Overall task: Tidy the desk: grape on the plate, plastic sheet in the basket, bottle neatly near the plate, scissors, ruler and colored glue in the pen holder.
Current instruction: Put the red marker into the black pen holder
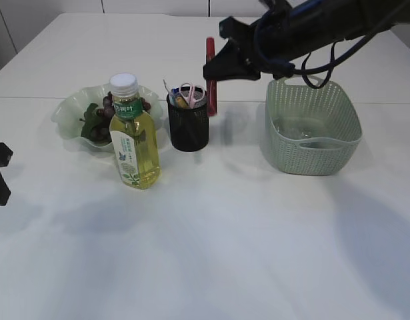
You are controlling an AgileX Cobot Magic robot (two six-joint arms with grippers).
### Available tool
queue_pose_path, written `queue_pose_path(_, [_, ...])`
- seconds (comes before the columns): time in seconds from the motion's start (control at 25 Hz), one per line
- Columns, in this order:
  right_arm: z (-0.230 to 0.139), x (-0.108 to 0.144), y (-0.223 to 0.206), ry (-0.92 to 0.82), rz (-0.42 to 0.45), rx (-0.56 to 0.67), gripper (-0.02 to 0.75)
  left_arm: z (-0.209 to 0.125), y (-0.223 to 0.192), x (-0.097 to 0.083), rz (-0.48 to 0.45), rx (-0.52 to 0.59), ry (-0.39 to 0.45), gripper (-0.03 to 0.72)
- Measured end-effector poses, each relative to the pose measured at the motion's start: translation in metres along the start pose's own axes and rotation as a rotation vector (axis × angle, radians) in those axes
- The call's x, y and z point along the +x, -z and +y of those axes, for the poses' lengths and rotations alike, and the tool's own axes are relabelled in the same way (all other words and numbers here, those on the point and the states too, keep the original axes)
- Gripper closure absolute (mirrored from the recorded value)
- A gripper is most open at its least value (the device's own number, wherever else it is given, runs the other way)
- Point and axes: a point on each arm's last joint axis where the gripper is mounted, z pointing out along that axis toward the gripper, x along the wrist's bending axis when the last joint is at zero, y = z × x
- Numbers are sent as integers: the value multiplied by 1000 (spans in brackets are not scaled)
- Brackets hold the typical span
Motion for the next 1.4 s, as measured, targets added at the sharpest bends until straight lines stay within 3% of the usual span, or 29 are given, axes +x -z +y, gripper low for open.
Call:
queue_pose_path(0.12, [17,-4,9,54,59,-173,654,0,0,0,0,0,0,380])
queue_pose_path(0.4, [34,-12,-2,291,166,-451,655,0,0,0,0,0,0,380])
queue_pose_path(0.88, [43,-56,-45,582,97,-509,647,0,0,0,0,0,0,380])
queue_pose_path(1.08, [32,-75,-62,591,77,-480,620,0,0,0,0,0,0,380])
queue_pose_path(1.24, [26,-85,-71,578,68,-459,549,0,0,0,0,0,0,380])
queue_pose_path(1.4, [27,-85,-70,582,66,-459,419,0,0,0,0,0,0,380])
